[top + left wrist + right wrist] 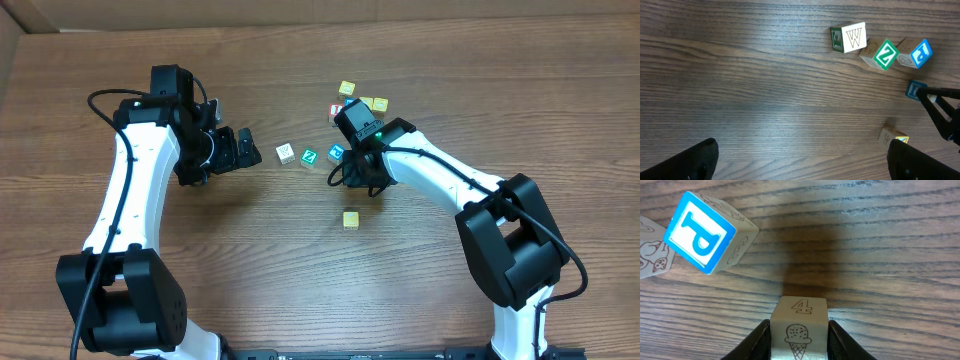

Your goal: Flip 5 blocks

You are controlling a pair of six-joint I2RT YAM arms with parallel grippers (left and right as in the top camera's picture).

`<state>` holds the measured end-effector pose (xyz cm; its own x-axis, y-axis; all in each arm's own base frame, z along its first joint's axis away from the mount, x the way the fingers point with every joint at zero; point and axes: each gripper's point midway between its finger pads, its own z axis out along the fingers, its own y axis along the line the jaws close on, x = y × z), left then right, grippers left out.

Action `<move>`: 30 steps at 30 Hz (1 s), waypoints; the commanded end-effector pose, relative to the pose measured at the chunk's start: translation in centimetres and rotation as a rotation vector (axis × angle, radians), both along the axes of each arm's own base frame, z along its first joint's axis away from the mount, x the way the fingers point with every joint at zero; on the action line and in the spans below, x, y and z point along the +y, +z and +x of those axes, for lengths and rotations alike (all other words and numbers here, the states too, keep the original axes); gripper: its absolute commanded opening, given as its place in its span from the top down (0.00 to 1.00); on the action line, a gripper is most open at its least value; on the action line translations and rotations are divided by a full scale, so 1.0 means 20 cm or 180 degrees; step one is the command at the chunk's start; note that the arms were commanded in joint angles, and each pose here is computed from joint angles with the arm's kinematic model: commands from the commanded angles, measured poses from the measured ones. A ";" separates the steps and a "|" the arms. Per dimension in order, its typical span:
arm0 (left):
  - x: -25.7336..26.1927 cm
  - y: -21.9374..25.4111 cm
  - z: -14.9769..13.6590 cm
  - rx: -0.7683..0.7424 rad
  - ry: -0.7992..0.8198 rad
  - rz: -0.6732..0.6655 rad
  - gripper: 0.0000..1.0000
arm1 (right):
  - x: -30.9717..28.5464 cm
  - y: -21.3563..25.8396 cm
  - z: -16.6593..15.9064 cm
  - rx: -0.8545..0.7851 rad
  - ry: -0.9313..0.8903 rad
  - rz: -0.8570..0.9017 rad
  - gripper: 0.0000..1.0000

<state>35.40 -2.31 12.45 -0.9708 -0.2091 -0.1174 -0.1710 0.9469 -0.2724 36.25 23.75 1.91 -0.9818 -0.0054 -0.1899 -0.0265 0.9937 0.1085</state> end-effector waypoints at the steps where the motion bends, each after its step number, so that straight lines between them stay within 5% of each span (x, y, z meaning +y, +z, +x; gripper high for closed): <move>1: -0.02 0.01 0.02 -0.0035 -0.0041 0.0018 0.00 | -0.01 -0.01 -0.01 0.0024 0.0012 -0.0038 0.64; 12: -0.02 0.01 0.02 -0.0035 -0.0041 0.0018 0.00 | -0.06 0.22 -0.08 0.0113 -0.0011 -0.0033 0.66; 30: -0.02 0.01 0.02 -0.0035 -0.0041 0.0018 0.00 | -0.12 0.16 -0.29 0.0593 0.0016 -0.0152 0.67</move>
<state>35.40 -2.30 12.45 -0.9708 -0.2091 -0.1175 -0.1711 0.9470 -0.2720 30.93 21.25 4.43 -0.9999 -0.0160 0.0008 -0.0159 0.9987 0.0492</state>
